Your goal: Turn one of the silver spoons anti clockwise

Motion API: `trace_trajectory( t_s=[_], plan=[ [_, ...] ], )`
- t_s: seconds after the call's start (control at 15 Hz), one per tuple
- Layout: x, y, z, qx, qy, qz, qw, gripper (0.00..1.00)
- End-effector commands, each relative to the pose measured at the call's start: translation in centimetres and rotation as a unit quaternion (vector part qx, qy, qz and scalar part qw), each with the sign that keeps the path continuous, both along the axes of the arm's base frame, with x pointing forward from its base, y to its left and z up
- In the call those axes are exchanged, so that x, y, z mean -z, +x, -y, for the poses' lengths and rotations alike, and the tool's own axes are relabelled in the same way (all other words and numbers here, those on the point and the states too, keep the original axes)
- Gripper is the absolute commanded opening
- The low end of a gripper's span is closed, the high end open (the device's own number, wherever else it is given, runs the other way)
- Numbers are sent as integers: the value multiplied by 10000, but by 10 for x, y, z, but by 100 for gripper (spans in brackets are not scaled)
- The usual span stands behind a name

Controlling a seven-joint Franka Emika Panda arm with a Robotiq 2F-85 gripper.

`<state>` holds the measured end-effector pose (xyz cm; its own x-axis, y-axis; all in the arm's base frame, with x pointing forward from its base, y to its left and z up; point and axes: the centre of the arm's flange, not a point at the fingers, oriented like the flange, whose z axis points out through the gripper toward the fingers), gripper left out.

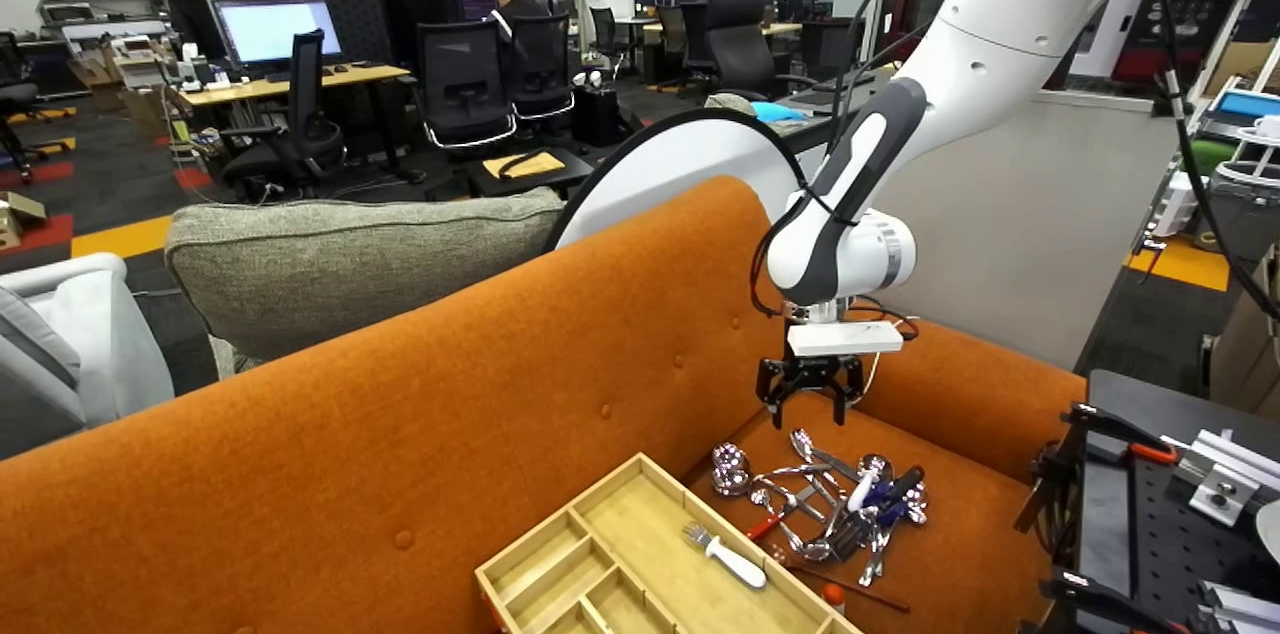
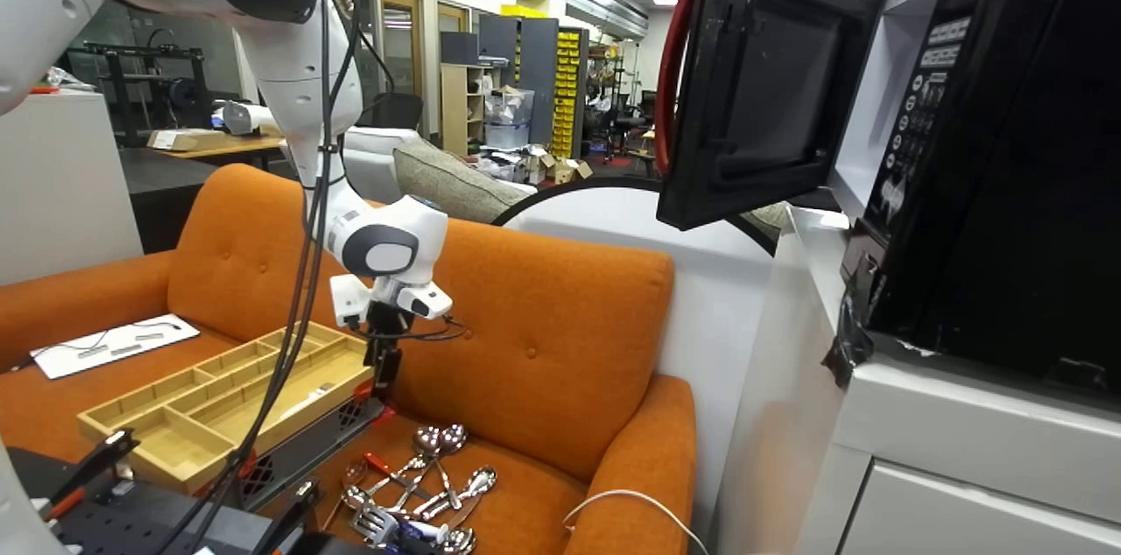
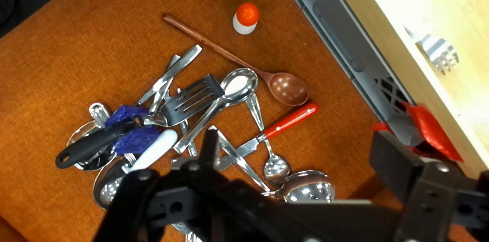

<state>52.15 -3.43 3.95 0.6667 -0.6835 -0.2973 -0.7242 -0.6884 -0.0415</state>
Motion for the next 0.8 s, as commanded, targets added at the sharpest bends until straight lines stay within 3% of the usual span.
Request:
trace_trajectory(
  t_s=[0.0,0.27,0.6,0.67,0.73],
  plan=[
    [35,19,14,847,-38,-133,9963,100],
    [85,30,31,1790,-129,-475,9826,100],
    [121,43,47,3097,-197,-652,9484,100],
    [116,30,43,2695,-315,-608,9606,100],
    [119,33,45,2847,-312,-609,9562,100]
  ],
)
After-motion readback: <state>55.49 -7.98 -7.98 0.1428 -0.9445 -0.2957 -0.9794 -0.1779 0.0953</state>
